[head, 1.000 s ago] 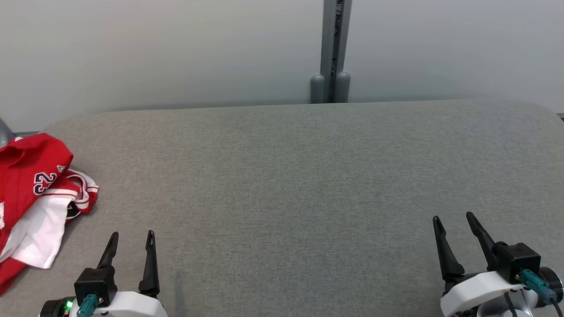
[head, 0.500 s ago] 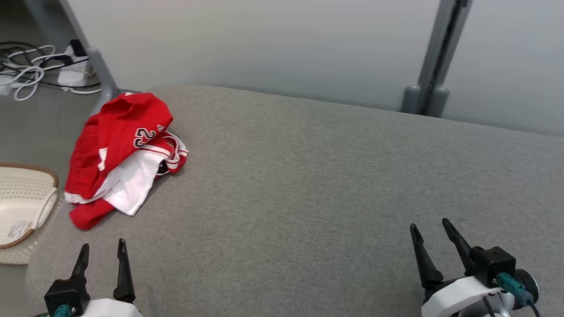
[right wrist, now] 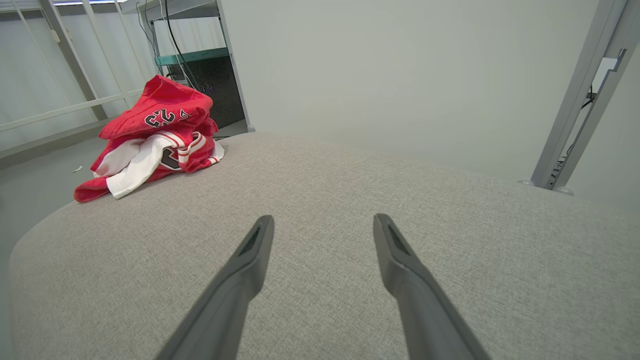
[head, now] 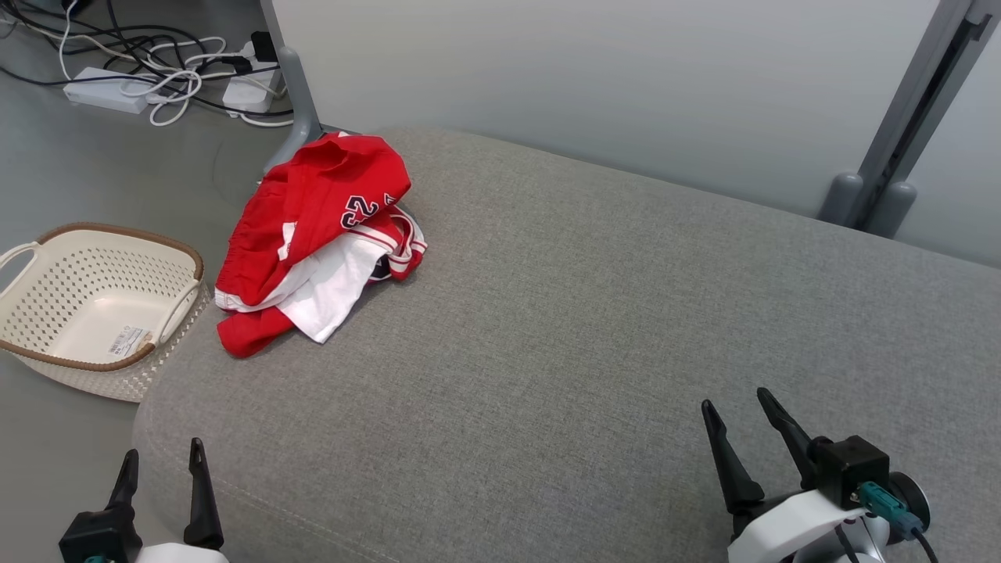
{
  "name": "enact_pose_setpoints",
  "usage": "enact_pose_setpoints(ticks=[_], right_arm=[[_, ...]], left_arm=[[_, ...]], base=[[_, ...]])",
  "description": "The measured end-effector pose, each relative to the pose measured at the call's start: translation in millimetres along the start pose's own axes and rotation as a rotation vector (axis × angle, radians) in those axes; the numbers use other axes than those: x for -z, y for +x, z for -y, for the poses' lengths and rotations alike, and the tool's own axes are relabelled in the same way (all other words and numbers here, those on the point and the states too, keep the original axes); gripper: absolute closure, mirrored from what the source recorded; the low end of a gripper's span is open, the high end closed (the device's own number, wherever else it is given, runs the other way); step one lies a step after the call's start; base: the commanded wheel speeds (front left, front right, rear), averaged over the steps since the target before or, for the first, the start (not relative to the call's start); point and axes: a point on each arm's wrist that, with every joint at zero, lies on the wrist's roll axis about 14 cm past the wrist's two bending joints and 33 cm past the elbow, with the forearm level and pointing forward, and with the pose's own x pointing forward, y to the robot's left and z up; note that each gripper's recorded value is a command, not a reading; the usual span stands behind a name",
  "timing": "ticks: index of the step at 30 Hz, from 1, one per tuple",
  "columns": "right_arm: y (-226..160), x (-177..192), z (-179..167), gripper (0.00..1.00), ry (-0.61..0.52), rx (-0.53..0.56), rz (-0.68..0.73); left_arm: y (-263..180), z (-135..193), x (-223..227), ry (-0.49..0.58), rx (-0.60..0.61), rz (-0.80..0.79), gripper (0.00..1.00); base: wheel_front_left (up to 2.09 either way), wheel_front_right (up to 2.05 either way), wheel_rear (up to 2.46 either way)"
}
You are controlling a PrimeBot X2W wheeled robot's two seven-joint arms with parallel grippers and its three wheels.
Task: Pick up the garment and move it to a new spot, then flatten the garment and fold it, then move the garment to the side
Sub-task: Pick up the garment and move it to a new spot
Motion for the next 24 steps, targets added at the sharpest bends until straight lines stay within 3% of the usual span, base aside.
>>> enact_pose_setpoints(ticks=[7,14,24], right_arm=[[1.6,3.9,11.3,0.0,-0.004,0.012,-0.008],[1.7,16.3,41.7,0.0,-0.013,0.053,-0.035],[-0.8,39.7,84.1,0.0,-0.005,0.114,-0.078]], left_arm=[[9.3,4.9,3.6,0.002,0.002,-0.022,0.0],[49.3,38.6,-11.7,0.002,0.057,0.0,0.0],[126.8,83.8,-28.5,0.137,0.174,0.013,0.0]], base=[[0.0,0.0,0.0],[0.0,0.0,0.0],[0.0,0.0,0.0]])
